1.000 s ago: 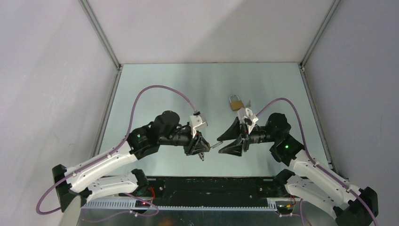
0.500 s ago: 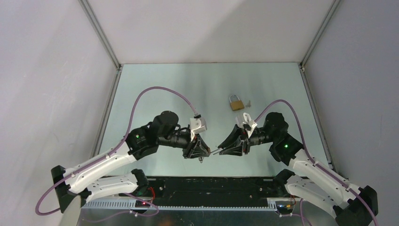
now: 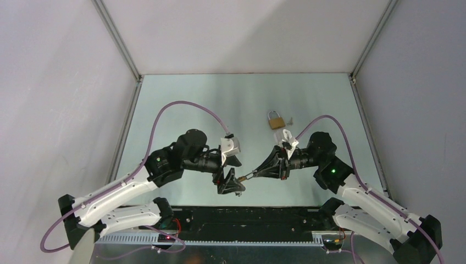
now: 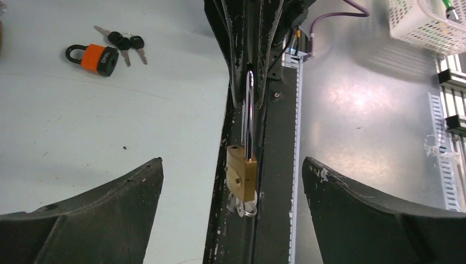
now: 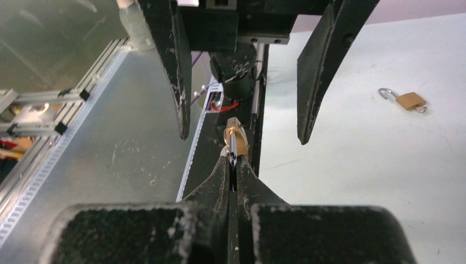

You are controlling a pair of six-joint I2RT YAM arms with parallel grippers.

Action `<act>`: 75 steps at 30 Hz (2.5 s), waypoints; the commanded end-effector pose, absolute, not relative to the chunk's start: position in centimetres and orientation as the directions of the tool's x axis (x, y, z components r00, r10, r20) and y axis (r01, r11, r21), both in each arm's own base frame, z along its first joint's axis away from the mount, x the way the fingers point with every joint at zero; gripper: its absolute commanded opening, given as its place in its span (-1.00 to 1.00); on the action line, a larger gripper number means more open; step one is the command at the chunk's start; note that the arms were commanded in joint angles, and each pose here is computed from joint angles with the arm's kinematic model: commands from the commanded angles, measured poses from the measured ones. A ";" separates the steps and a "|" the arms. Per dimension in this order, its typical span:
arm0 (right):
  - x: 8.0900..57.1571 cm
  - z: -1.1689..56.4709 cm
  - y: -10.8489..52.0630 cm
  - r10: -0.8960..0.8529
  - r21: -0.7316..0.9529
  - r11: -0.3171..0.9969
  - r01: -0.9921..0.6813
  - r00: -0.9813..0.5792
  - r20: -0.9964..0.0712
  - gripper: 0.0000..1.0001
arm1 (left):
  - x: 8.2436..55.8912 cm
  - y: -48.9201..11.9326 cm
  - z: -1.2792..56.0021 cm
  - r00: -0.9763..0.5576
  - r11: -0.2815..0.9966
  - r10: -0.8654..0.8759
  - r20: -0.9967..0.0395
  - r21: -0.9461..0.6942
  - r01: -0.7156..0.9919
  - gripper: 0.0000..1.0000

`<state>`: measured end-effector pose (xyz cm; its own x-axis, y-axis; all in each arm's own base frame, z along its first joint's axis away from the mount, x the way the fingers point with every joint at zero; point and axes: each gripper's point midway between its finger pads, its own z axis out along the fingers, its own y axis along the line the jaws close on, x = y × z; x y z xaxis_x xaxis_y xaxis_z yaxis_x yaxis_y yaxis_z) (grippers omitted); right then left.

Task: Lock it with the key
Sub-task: Lock the lock.

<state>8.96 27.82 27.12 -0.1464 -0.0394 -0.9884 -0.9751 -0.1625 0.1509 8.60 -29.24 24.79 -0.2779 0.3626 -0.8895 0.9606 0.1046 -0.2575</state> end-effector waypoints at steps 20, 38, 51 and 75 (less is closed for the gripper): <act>12.1 39.5 27.0 0.415 0.296 0.054 -0.954 -0.248 -0.875 -1.00 | 12.0 -29.5 36.0 -0.168 0.241 -0.148 -0.975 -0.200 0.950 0.70; 14.3 42.9 25.6 0.594 0.437 0.081 -0.896 -0.309 -0.743 -1.00 | 12.1 -30.1 41.3 -0.237 0.149 -0.383 -0.893 -0.313 0.938 -0.20; 14.0 43.3 25.4 0.587 0.448 0.016 -0.894 -0.355 -0.728 -1.00 | 11.7 -29.9 41.1 -0.272 0.075 -0.367 -0.889 -0.320 0.944 -0.79; 16.7 38.3 29.1 0.470 0.368 0.241 -0.898 -0.224 -0.854 -1.00 | 8.3 -31.0 40.5 -0.300 -0.119 -0.261 -0.917 -0.278 0.953 -1.00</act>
